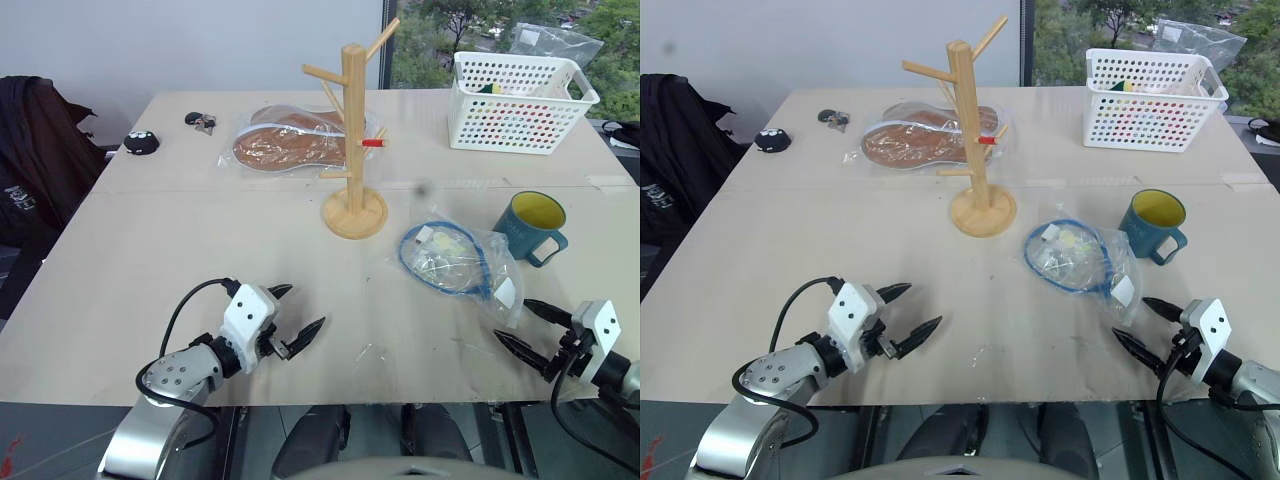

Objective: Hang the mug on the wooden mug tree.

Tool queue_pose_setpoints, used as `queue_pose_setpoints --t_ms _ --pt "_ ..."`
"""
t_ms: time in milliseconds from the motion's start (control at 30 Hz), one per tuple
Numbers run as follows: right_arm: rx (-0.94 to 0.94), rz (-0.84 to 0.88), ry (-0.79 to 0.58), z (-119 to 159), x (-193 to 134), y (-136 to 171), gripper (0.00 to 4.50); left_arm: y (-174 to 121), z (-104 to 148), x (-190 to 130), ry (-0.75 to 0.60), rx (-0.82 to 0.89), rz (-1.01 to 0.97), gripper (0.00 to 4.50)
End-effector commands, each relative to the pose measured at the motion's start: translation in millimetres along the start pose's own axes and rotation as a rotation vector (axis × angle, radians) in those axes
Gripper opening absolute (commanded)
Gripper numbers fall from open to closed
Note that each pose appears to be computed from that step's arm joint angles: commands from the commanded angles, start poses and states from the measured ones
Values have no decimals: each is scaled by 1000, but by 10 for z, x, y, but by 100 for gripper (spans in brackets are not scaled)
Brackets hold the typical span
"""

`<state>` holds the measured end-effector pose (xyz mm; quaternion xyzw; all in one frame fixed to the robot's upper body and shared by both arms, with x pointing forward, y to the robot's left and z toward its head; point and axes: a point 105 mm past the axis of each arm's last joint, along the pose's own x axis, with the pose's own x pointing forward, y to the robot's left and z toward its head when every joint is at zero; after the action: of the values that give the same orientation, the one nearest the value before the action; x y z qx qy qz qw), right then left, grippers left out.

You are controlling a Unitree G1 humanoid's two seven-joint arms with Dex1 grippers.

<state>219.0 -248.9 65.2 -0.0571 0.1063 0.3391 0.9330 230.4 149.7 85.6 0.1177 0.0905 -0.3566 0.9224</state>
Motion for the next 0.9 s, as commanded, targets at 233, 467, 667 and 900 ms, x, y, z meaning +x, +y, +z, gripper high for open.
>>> queue_pose_setpoints --t_ms 233,467,667,900 --pt "-34 -29 -31 140 -52 -10 450 -39 60 45 -43 8 -67 446" --pt "-44 -39 -22 163 -34 -27 450 -48 59 53 -49 12 -74 446" --pt "-27 -41 -48 238 -43 -14 450 -53 88 63 -55 16 -78 446" --pt "98 -87 -159 479 42 -34 450 -49 199 72 -75 37 -100 446"
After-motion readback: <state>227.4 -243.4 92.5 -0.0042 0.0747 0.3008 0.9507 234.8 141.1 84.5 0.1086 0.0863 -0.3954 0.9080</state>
